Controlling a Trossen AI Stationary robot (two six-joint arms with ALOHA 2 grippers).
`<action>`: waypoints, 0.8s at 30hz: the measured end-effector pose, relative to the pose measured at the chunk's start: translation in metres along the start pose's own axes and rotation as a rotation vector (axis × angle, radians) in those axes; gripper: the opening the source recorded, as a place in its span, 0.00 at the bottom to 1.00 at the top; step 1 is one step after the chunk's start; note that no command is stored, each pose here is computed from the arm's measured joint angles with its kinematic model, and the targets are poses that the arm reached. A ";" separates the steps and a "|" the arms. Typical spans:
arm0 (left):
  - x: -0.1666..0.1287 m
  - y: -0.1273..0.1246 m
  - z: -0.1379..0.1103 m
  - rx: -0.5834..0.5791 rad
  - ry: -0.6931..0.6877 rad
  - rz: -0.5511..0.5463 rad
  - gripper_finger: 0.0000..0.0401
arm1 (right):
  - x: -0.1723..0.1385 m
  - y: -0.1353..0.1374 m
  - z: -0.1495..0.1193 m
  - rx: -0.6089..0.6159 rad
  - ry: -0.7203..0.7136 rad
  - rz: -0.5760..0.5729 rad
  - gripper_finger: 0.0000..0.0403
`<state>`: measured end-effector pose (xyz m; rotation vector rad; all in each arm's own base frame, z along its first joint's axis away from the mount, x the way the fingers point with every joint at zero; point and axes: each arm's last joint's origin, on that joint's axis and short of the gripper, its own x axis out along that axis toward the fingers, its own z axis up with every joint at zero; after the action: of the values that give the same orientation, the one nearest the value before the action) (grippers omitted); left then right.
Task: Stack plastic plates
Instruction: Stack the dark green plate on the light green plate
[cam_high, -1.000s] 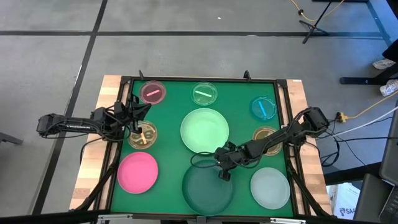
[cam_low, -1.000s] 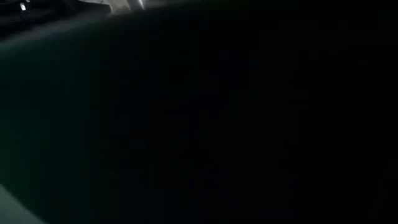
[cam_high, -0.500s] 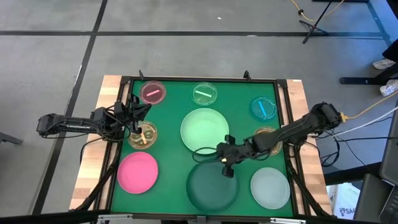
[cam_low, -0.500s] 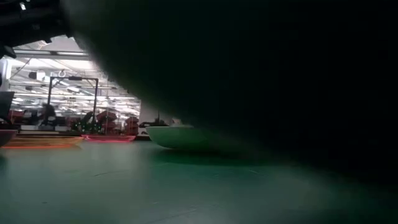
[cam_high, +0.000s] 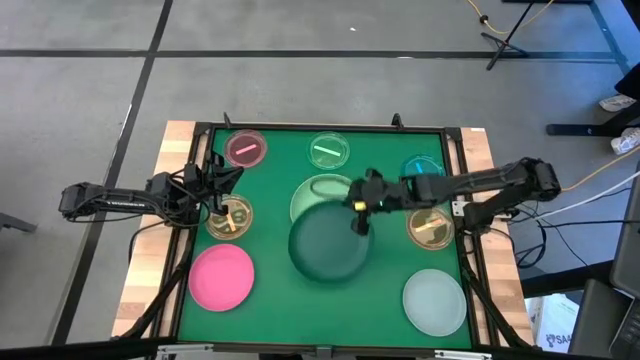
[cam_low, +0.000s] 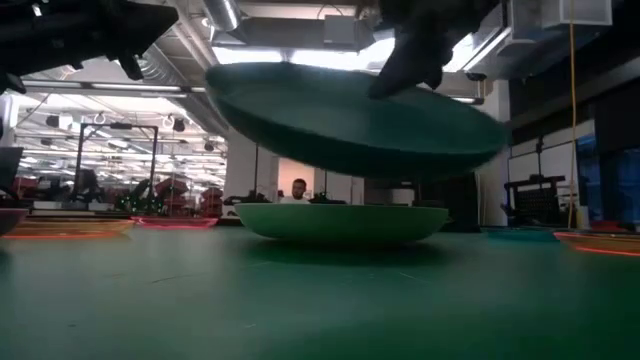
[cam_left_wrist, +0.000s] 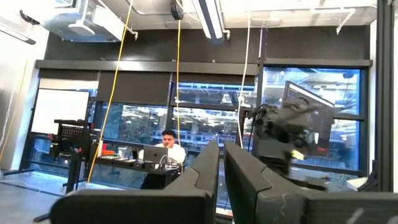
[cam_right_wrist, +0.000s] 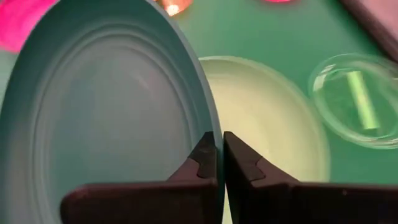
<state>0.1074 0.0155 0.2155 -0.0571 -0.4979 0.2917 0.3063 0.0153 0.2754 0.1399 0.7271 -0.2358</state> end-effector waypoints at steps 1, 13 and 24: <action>0.000 0.000 0.000 0.000 0.001 0.000 0.04 | 0.001 -0.008 0.003 0.009 -0.005 -0.012 0.00; 0.000 0.000 0.000 0.000 0.000 0.000 0.04 | 0.016 -0.099 0.013 0.174 0.024 -0.071 0.00; 0.000 0.000 -0.002 -0.018 0.016 0.003 0.04 | 0.068 -0.123 -0.006 0.226 0.170 -0.030 0.00</action>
<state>0.1081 0.0156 0.2141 -0.0776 -0.4850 0.2901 0.3190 -0.1134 0.2196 0.3679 0.8712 -0.3372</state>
